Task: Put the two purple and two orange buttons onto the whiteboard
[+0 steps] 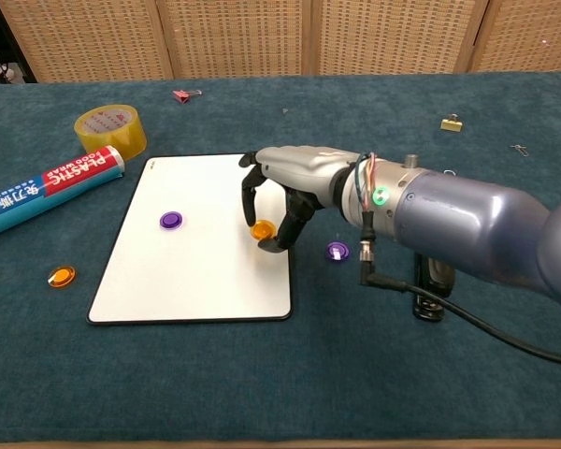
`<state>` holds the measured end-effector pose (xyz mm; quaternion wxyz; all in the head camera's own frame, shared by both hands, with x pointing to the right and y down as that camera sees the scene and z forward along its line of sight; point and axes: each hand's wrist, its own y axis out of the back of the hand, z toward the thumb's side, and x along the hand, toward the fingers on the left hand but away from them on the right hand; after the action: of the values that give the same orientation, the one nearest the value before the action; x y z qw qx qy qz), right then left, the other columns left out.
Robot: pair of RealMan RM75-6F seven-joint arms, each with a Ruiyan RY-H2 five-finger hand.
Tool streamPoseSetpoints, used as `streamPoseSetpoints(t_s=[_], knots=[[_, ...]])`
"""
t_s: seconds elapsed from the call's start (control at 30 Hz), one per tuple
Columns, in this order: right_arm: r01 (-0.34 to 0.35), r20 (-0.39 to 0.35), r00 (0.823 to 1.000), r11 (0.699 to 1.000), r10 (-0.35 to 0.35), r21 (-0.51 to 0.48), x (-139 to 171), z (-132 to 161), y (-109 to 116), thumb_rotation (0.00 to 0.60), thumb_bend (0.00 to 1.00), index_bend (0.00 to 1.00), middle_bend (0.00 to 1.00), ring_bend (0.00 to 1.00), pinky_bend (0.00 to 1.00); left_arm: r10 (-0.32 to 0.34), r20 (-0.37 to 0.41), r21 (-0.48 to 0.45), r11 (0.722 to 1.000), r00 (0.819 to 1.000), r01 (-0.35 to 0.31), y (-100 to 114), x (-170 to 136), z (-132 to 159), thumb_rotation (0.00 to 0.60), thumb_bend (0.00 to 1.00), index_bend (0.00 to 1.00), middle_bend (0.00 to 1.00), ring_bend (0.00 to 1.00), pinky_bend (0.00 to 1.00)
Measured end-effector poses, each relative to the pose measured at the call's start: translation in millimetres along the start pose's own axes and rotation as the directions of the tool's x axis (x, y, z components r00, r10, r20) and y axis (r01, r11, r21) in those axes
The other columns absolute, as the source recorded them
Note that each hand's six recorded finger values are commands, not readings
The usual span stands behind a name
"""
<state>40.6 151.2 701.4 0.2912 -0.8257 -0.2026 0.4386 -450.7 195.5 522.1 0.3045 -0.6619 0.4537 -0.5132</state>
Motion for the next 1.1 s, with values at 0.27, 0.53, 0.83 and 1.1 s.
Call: streamPoseSetpoints(t_s=[0.27,0.53,0.83,1.1], knots=[[-0.022,-0.052,0.998,1.000,0.023,0.021,15.0,26.5,-12.8,0.600,0.41,0.52,0.00,0.00,0.00,0.002,0.012,-0.005,1.000,1.000,-0.002,1.0,-3.5,2.9,0.600,0.03,0.00,0.00,0.00,0.00],[-0.046,-0.062,0.997,0.998,0.048,0.042,14.3,38.3,-34.1,0.600,0.41,0.52,0.00,0.00,0.00,0.003,0.008,-0.010,1.000,1.000,-0.003,2.4,-3.9,1.3,0.600,0.03,0.00,0.00,0.00,0.00],[-0.047,-0.039,0.998,0.998,0.049,0.043,2.9,37.5,-44.1,0.600,0.41,0.52,0.00,0.00,0.00,0.002,0.003,-0.012,1.000,1.000,-0.002,3.1,-3.3,-0.2,0.600,0.03,0.00,0.00,0.00,0.00],[-0.050,-0.021,0.999,0.998,0.050,0.029,-2.5,35.0,-47.5,0.600,0.41,0.52,0.00,0.00,0.00,0.000,0.000,-0.015,1.000,1.000,0.000,3.3,-3.0,-1.0,0.600,0.03,0.00,0.00,0.00,0.00]])
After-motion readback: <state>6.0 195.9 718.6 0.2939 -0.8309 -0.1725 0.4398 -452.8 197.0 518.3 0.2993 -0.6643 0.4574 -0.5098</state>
